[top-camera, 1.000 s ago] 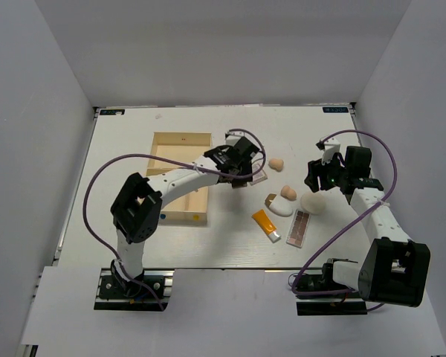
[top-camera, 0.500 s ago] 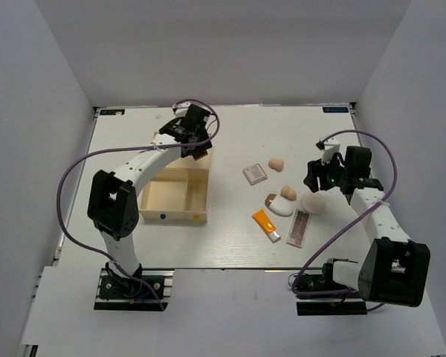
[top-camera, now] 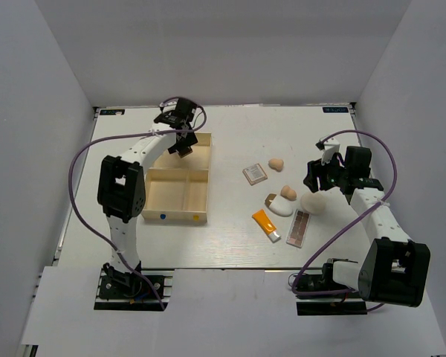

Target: Organize the makeup

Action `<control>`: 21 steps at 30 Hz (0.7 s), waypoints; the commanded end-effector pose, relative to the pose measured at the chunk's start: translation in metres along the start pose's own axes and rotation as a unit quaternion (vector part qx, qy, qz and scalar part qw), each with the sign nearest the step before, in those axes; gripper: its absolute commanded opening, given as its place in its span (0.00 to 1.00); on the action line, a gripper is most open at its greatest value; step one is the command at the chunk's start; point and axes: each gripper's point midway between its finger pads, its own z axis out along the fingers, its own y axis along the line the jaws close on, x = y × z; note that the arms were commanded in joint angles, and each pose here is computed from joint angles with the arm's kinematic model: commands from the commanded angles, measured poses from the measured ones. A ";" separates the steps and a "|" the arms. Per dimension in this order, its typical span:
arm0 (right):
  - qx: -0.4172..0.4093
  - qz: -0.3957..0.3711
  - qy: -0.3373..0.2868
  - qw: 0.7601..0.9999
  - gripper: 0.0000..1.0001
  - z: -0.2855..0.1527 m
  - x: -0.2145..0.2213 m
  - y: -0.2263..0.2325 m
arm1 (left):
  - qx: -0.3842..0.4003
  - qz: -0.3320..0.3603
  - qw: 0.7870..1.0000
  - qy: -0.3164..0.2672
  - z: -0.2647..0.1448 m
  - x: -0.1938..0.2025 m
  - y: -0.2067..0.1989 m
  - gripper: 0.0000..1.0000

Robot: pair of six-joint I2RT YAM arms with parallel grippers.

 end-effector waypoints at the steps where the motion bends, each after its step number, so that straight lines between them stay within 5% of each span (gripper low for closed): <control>1: 0.002 -0.002 -0.017 1.000 0.65 -0.001 -0.004 -0.001 | 0.007 0.001 1.000 -0.017 -0.004 -0.023 -0.004 0.27; 13: 0.004 -0.003 -0.015 1.000 0.66 0.001 -0.002 -0.002 | -0.013 0.024 0.999 0.020 0.013 0.008 0.010 0.72; 21: -0.004 -0.002 -0.013 1.000 0.66 0.003 -0.002 0.000 | -0.005 0.020 1.000 0.016 0.003 0.003 0.009 0.83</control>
